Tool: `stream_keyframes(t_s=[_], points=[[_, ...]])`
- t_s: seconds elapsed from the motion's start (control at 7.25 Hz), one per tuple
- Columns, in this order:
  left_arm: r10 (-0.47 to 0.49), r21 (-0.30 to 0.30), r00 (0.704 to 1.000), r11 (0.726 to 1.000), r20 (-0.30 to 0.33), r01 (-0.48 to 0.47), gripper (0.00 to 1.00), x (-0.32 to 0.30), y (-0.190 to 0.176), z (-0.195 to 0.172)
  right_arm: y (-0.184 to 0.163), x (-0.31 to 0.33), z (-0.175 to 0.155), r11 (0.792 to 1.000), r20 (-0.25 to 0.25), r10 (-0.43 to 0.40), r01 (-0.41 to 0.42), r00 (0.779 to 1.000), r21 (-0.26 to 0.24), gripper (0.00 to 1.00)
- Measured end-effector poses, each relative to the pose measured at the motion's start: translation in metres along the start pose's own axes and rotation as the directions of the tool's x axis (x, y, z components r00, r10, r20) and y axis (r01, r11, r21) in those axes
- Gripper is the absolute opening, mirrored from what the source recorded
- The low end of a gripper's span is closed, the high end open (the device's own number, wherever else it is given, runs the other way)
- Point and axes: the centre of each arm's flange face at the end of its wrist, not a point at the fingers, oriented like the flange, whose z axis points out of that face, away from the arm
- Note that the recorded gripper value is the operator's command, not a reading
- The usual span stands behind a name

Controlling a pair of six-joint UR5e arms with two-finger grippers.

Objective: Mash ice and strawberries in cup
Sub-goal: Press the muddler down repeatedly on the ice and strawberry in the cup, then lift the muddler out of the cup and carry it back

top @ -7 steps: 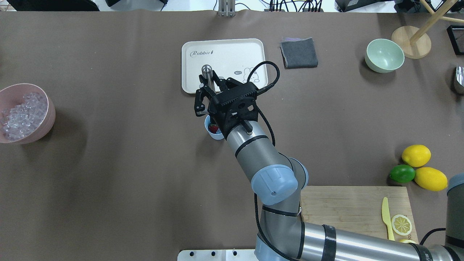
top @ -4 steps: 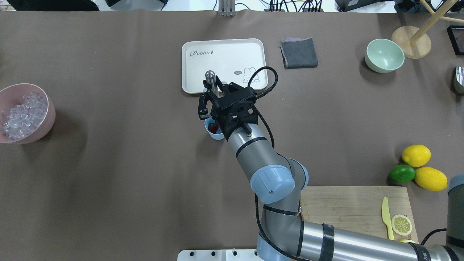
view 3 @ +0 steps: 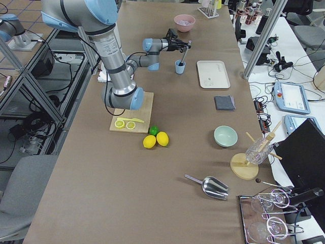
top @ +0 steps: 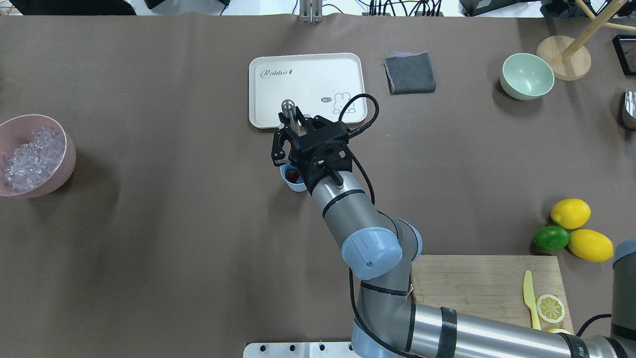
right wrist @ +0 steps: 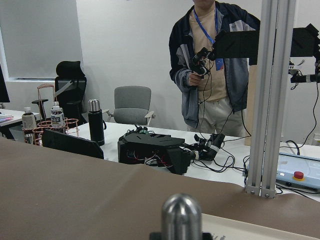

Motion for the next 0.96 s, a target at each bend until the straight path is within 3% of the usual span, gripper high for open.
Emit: stream_keyframes(t_s=[0.96], points=[[0.003, -0.001, 1.0, 1.0, -0.001, -0.003, 0.98, 0.0, 0.0, 0.0, 0.009, -0.003, 0.0, 1.0, 0.002, -0.008, 0.008, 1.0, -0.013, 0.0]])
